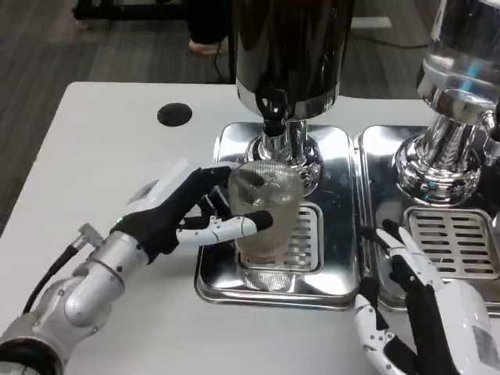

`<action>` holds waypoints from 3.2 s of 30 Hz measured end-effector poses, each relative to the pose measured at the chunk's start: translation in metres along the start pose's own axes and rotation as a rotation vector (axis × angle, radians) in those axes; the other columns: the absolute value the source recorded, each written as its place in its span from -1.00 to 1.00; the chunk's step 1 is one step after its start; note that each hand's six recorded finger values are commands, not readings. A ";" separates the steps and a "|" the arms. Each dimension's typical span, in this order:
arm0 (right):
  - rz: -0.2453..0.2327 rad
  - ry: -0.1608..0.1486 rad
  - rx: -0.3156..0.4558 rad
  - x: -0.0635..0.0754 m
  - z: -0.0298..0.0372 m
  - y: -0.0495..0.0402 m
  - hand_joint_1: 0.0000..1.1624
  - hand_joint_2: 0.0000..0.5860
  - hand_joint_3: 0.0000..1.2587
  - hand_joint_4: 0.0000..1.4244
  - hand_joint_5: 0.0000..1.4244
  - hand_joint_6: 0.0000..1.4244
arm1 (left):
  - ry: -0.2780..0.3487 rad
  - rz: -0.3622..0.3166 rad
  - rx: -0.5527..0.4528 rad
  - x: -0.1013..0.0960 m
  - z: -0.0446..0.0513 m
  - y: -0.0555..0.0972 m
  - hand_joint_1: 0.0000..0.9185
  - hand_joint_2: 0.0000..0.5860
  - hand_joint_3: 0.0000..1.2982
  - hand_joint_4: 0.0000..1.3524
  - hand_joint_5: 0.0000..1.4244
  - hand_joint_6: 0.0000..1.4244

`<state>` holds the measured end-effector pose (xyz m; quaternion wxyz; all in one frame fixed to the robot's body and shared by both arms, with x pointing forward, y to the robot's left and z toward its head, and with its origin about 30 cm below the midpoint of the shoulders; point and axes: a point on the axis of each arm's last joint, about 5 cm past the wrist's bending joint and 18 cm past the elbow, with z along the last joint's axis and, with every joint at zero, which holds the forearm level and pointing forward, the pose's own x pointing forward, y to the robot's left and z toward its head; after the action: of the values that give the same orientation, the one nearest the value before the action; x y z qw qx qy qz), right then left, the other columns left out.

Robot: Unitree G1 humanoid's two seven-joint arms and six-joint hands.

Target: Grasp the cup under the faucet to collect the drink, then remove the cup.

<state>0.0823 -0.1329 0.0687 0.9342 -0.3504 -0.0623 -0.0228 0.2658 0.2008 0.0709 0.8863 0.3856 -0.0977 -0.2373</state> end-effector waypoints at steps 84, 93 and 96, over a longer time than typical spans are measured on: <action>-0.032 0.026 0.060 0.006 -0.0018 0.0124 -0.23 0.92 -0.64 -0.86 -0.83 -0.55 | -0.458 -0.153 0.034 0.006 0.0478 0.139 -1.00 -0.78 -0.47 -0.53 -0.51 -0.56; -0.030 0.020 0.065 0.009 -0.0027 0.0140 -0.23 0.92 -0.64 -0.86 -0.82 -0.55 | -0.475 -0.172 0.079 0.005 0.0526 0.143 -1.00 -0.79 -0.47 -0.51 -0.50 -0.55; -0.024 0.030 0.068 0.008 -0.0040 0.0153 -0.23 0.92 -0.64 -0.86 -0.81 -0.55 | -0.478 -0.175 0.084 0.005 0.0533 0.144 -1.00 -0.79 -0.47 -0.51 -0.50 -0.54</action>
<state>0.0920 -0.1241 0.0568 0.9461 -0.3174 -0.0534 -0.0372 0.3011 0.2493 0.2124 0.7974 0.3620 -0.2802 -0.3932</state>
